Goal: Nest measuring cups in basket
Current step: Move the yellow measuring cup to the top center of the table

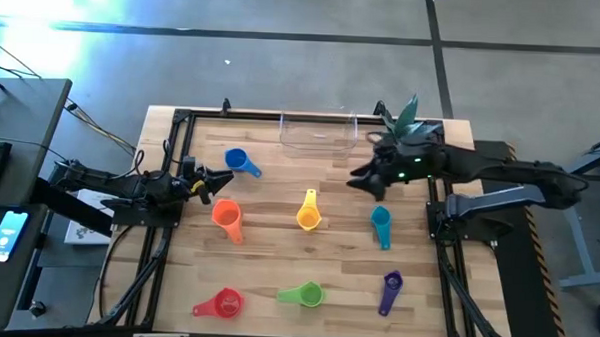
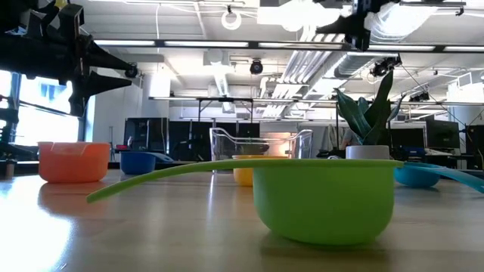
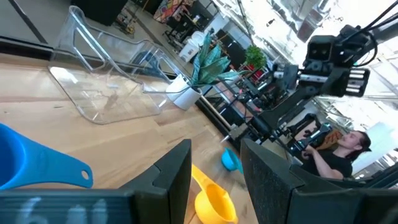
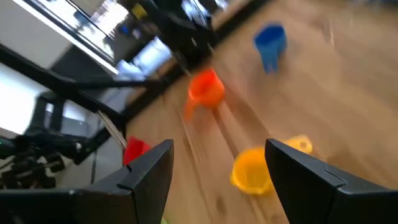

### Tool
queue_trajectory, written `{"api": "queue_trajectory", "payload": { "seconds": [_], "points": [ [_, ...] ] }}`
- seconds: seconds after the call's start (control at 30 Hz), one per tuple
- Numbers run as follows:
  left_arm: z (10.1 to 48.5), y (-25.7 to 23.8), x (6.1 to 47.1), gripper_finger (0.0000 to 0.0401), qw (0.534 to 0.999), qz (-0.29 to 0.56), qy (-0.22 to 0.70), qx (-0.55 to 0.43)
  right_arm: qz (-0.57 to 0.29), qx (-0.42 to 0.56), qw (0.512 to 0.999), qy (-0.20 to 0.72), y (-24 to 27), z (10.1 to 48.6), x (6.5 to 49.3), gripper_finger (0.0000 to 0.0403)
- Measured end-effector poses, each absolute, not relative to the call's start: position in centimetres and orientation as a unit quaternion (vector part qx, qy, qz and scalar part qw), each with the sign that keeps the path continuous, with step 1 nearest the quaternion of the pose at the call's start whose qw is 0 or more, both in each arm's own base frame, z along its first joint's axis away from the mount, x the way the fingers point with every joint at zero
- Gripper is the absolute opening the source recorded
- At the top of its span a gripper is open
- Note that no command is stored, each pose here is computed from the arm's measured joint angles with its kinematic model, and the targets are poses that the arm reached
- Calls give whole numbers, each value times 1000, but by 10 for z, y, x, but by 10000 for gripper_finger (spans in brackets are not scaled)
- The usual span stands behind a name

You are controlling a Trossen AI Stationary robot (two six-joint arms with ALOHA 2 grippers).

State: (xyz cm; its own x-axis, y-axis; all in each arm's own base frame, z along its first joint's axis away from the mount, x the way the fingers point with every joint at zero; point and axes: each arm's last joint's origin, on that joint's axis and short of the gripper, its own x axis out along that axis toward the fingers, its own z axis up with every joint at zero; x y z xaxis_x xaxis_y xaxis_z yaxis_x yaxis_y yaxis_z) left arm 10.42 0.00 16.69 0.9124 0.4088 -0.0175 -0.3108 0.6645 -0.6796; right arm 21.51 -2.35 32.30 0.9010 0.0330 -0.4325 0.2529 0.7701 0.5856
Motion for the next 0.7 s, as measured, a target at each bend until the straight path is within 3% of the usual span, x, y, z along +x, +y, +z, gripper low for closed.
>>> {"api": "queue_trajectory", "payload": {
  "seconds": [0.33,0.7],
  "points": [
    [167,0,104,131,910,199,-69,-358,-106,387,863,306,-15,286,268,245],
    [167,0,104,131,910,199,-68,-357,-164,411,818,367,-7,240,298,245]
  ]
}}
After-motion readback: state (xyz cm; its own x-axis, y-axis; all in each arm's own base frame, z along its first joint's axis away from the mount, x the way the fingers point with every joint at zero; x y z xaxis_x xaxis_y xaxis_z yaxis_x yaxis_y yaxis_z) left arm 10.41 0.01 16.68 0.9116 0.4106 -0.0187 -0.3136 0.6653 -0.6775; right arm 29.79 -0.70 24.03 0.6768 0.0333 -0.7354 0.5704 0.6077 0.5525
